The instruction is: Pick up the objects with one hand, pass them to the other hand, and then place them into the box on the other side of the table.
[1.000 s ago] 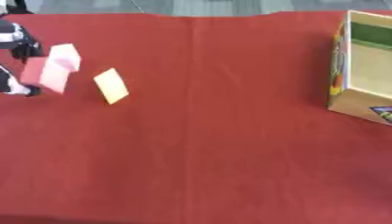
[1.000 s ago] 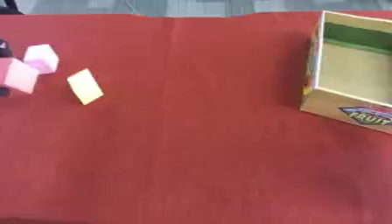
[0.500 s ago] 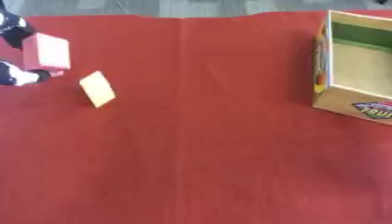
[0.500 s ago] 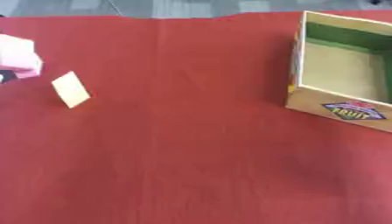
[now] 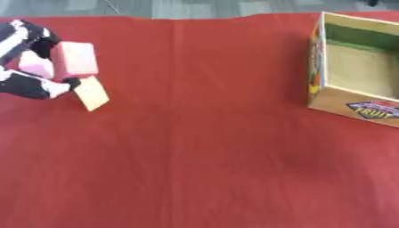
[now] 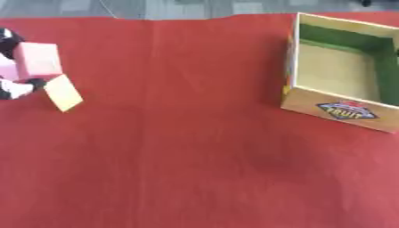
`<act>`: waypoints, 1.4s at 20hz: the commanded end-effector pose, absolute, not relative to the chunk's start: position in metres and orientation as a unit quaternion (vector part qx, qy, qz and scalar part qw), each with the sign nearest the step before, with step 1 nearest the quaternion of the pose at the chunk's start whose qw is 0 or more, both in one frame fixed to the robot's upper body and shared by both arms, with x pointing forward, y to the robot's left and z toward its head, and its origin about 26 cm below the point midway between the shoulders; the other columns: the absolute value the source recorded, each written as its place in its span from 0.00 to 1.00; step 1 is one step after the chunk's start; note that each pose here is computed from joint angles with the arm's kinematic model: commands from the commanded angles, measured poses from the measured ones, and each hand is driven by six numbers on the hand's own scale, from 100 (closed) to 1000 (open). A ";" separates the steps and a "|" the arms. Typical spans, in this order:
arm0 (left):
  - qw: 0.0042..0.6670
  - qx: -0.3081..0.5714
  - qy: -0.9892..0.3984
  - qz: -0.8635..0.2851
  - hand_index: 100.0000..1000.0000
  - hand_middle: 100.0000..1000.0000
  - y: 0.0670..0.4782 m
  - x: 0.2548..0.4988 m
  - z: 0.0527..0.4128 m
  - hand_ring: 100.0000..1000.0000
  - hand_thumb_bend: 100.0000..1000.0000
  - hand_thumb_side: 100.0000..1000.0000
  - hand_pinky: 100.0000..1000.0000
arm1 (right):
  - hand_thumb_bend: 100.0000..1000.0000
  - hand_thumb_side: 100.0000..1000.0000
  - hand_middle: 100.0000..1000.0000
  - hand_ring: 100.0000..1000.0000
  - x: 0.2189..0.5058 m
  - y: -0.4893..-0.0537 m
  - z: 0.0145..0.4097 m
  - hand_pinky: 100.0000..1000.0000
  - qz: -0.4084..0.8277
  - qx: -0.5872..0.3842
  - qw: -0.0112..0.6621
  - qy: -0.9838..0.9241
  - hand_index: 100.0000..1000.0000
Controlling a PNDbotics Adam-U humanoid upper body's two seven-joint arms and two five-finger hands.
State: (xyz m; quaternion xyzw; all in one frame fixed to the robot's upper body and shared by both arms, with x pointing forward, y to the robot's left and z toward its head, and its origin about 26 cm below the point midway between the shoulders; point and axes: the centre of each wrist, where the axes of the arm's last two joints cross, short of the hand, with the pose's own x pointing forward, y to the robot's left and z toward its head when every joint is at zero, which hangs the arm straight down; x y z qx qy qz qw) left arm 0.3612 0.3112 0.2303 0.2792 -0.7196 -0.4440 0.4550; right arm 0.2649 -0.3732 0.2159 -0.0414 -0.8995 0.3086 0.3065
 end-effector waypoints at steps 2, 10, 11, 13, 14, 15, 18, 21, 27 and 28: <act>0.448 0.261 -0.742 -0.425 0.44 0.33 0.296 0.362 0.229 0.49 0.00 0.00 0.58 | 0.00 0.00 0.87 1.00 0.270 -0.363 0.237 0.90 0.392 -0.053 0.269 -0.878 0.94; 0.464 0.251 -0.750 -0.398 0.43 0.32 0.267 0.374 0.195 0.48 0.00 0.00 0.57 | 0.00 0.00 0.89 1.00 0.285 -0.327 0.248 0.90 0.506 -0.078 0.216 -0.831 0.94; 0.463 0.250 -0.753 -0.395 0.43 0.32 0.262 0.375 0.192 0.48 0.00 0.00 0.57 | 0.00 0.00 0.89 1.00 0.286 -0.323 0.249 0.90 0.516 -0.079 0.210 -0.826 0.94; 0.458 0.248 -0.759 -0.392 0.44 0.32 0.255 0.375 0.189 0.48 0.00 0.00 0.57 | 0.00 0.00 0.89 1.00 0.289 -0.316 0.252 0.90 0.532 -0.079 0.202 -0.818 0.95; 0.455 0.244 -0.763 -0.390 0.44 0.32 0.250 0.374 0.188 0.48 0.00 0.00 0.57 | 0.00 0.00 0.90 1.00 0.290 -0.312 0.253 0.90 0.539 -0.079 0.199 -0.814 0.95; 0.453 0.241 -0.765 -0.389 0.44 0.32 0.247 0.374 0.188 0.48 0.00 0.00 0.57 | 0.00 0.00 0.90 1.00 0.291 -0.309 0.255 0.91 0.546 -0.079 0.195 -0.811 0.95; 0.449 0.227 -0.774 -0.386 0.43 0.32 0.239 0.372 0.186 0.48 0.00 0.00 0.57 | 0.00 0.00 0.90 1.00 0.293 -0.301 0.258 0.91 0.563 -0.078 0.186 -0.802 0.95; 0.445 0.216 -0.781 -0.381 0.43 0.32 0.231 0.372 0.186 0.47 0.00 0.00 0.57 | 0.00 0.00 0.90 1.00 0.295 -0.293 0.260 0.91 0.579 -0.075 0.178 -0.792 0.95; 0.428 0.196 -0.793 -0.387 0.43 0.32 0.211 0.374 0.184 0.47 0.00 0.00 0.57 | 0.00 0.00 0.91 1.00 0.299 -0.275 0.265 0.91 0.609 -0.073 0.164 -0.772 0.96; 0.423 0.194 -0.795 -0.388 0.43 0.32 0.206 0.374 0.184 0.47 0.00 0.00 0.57 | 0.00 0.00 0.91 1.00 0.299 -0.271 0.266 0.91 0.613 -0.072 0.165 -0.770 0.96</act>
